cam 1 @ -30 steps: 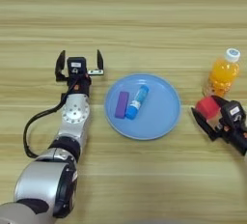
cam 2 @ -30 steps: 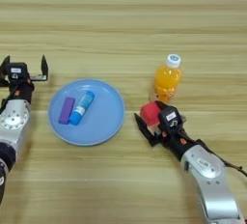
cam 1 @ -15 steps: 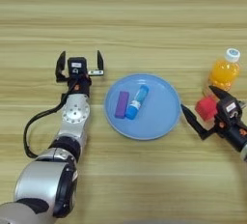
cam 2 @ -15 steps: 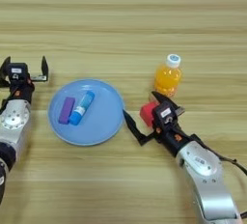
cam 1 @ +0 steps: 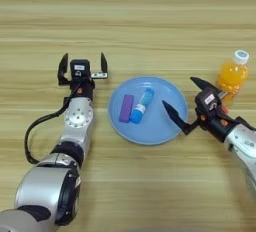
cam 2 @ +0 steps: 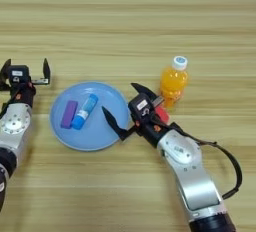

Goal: Move the objects on the table

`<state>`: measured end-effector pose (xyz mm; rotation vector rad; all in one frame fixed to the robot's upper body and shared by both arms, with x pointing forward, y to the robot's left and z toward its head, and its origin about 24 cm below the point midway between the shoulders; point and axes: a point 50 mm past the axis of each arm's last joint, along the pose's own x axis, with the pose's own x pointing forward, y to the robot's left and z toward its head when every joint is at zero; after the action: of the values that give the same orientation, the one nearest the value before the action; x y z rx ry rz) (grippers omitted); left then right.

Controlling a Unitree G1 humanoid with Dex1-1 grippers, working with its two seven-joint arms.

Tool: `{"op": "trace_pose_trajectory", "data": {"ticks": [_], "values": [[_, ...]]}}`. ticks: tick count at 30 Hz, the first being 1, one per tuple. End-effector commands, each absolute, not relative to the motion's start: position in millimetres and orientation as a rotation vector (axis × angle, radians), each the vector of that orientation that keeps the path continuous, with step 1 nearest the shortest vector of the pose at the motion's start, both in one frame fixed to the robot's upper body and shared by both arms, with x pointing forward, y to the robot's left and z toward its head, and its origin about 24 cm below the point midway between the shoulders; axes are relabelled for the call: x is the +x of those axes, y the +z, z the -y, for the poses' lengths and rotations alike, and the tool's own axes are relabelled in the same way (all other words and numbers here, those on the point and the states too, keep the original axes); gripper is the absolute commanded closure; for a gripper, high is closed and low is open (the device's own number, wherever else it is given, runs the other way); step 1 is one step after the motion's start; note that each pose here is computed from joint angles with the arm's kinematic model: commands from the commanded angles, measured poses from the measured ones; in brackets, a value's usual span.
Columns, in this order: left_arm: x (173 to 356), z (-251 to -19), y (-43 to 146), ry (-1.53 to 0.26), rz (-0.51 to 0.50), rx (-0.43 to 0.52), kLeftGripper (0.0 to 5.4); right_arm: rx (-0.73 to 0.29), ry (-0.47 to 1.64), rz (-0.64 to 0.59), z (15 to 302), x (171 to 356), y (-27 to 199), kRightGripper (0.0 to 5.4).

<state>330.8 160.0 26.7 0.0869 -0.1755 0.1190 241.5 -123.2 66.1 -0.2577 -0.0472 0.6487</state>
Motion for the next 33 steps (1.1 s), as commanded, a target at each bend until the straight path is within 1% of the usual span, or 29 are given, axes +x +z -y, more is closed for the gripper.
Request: {"op": "trace_pose_trajectory", "data": {"ticks": [1,6,10,12,14,16,20,25,33], "values": [[334.4,-154,29.5,0.101,0.175,0.100,0.00,-0.303,0.656,0.041,118,251.1,70,0.06],[334.2,-154,29.4,0.101,0.174,0.101,0.00,-0.378,0.665,0.052,111,264.5,79,0.06],[334.2,-155,29.3,0.101,0.174,0.103,0.00,-0.416,0.683,0.065,101,275.9,89,0.06],[334.0,-155,29.3,0.101,0.175,0.103,0.00,-0.439,0.695,0.065,96,280.5,92,0.06],[333.9,-154,29.3,0.101,0.176,0.103,0.00,-0.441,0.720,0.054,90,283.5,92,0.06],[333.8,-154,29.3,0.101,0.177,0.103,0.00,-0.449,0.733,0.039,85,287.7,90,0.06],[333.6,-154,29.3,0.102,0.178,0.103,0.00,-0.434,0.771,-0.006,74,293.7,82,0.06],[333.5,-153,29.3,0.103,0.180,0.101,0.00,-0.431,0.828,-0.045,56,296.5,71,0.06],[333.3,-152,29.4,0.103,0.181,0.099,0.00,-0.418,0.858,-0.084,43,296.4,56,0.06]]}}
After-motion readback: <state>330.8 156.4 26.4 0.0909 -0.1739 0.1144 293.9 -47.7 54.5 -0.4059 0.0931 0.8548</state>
